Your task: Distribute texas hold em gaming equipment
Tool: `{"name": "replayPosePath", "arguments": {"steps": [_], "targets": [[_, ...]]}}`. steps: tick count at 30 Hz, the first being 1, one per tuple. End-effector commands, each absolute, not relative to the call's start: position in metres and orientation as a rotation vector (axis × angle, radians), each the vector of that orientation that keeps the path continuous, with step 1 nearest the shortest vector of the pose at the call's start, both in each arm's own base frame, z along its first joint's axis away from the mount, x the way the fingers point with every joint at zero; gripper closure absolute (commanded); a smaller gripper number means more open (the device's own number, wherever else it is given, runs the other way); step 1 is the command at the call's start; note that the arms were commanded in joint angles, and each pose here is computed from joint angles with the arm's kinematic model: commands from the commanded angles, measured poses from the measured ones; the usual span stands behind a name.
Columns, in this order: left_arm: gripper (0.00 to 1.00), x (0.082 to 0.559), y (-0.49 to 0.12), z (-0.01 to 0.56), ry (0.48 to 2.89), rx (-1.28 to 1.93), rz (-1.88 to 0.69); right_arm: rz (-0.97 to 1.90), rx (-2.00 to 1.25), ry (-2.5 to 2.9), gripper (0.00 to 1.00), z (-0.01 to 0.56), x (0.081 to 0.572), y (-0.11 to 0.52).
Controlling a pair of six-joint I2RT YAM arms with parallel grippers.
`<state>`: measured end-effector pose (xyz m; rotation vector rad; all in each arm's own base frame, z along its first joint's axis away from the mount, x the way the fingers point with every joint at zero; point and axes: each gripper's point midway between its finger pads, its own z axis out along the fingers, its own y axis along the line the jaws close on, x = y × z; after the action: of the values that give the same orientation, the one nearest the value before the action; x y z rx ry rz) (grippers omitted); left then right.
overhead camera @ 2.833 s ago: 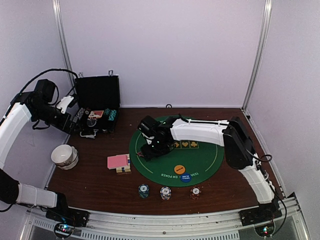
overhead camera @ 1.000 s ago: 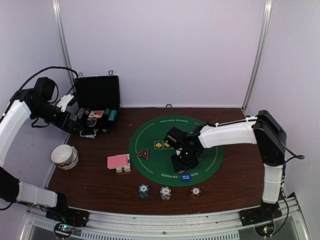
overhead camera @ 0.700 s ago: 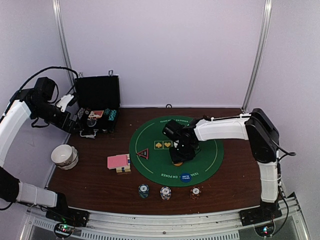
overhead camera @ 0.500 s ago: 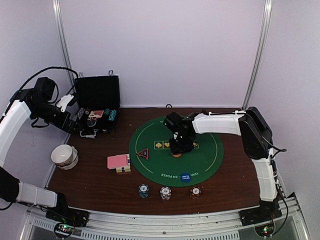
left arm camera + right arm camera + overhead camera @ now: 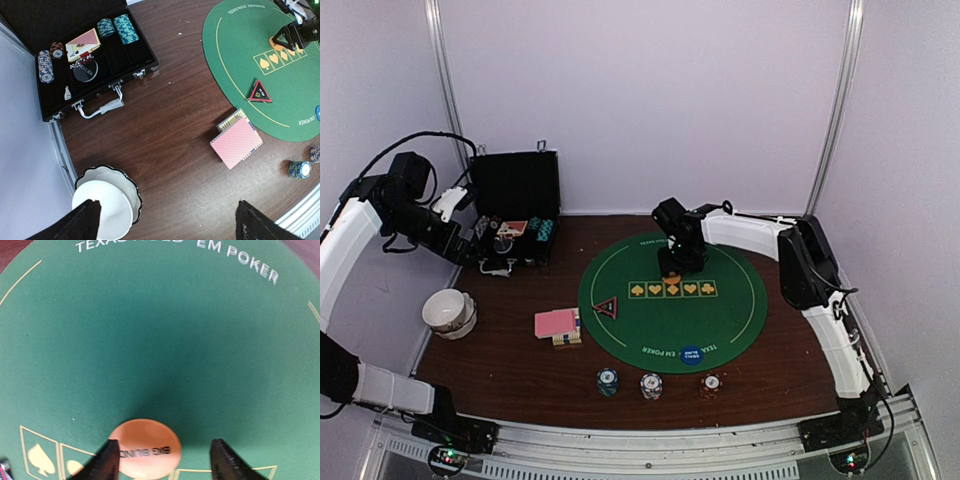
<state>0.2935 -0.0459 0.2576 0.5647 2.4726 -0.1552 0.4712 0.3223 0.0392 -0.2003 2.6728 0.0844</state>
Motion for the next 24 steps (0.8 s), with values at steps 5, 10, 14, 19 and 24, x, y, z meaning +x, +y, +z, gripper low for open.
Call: {"name": "replayPosePath", "arguments": {"steps": [5, 10, 14, 19, 24], "targets": [[0.02, 0.296, -0.044, 0.267, 2.451, 0.580, -0.124, 0.119, -0.215, 2.612, 0.26, 0.076, 0.466, 0.316], [0.02, 0.293, -0.044, 0.264, 2.458, 0.581, -0.129, 0.194, -0.215, 2.635, 0.30, 0.057, 0.445, 0.319], [0.02, 0.293, -0.044, 0.264, 2.459, 0.580, -0.135, 0.211, -0.212, 2.676, 0.34, 0.036, 0.436, 0.320], [0.02, 0.295, -0.044, 0.263, 2.463, 0.580, -0.135, 0.204, -0.212, 2.686, 0.40, 0.025, 0.438, 0.322], [0.03, 0.296, -0.044, 0.262, 2.468, 0.576, -0.137, 0.172, -0.203, 2.679, 0.51, 0.025, 0.453, 0.326]]}}
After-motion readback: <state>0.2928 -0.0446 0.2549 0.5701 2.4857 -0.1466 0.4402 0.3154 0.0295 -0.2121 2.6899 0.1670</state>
